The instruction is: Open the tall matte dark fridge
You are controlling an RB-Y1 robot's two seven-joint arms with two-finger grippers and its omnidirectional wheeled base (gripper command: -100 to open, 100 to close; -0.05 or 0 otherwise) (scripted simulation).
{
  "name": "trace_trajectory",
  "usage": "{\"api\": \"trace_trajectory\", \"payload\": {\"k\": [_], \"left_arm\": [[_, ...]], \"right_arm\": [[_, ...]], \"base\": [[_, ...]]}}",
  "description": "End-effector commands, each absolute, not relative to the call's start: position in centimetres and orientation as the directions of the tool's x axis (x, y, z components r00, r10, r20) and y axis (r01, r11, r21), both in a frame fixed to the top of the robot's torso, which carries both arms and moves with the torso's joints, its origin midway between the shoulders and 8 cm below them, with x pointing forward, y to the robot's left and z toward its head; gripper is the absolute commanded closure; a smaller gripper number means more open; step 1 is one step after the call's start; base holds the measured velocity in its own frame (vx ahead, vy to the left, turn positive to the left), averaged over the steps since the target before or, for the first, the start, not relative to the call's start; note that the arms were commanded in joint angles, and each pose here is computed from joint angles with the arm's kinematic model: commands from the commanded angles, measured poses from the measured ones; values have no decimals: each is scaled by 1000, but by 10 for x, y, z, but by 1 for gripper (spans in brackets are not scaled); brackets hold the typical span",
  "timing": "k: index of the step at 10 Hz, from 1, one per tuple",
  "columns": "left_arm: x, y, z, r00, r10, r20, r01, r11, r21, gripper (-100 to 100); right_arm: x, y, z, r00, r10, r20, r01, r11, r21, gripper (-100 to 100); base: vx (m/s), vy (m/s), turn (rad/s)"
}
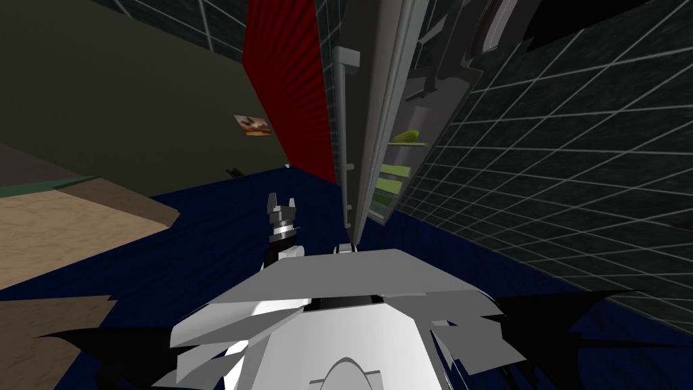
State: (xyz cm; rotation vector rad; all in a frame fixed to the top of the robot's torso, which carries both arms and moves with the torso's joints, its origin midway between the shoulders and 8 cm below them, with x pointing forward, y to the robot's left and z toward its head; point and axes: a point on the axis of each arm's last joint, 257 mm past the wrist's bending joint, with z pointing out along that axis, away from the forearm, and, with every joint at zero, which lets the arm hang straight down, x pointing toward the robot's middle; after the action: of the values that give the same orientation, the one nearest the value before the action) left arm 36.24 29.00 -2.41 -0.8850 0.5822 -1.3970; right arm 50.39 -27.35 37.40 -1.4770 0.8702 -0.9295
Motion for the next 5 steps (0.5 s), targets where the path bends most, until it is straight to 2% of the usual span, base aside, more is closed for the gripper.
{"api": "trace_trajectory", "payload": {"k": [1, 3, 4, 5], "left_arm": [[362, 290, -24, 120, -982, 149, 586, -51, -809, 0], [362, 290, -24, 120, -982, 148, 585, -51, -809, 0], [362, 290, -24, 120, -982, 148, 585, -51, -809, 0], [362, 290, -24, 120, -982, 148, 585, -51, -809, 0]], "right_arm": [[506, -280, 373, 405, -912, 67, -22, -82, -996, -100], [507, -277, 376, 404, -912, 69, -21, -85, -996, -100], [507, -276, 377, 404, -912, 70, -21, -85, -996, 100], [515, -287, 377, 374, -925, 66, -26, -82, -996, 100]], "base": [[6, 118, -13], [70, 53, 1], [6, 9, 1], [-34, 55, 106]]}}
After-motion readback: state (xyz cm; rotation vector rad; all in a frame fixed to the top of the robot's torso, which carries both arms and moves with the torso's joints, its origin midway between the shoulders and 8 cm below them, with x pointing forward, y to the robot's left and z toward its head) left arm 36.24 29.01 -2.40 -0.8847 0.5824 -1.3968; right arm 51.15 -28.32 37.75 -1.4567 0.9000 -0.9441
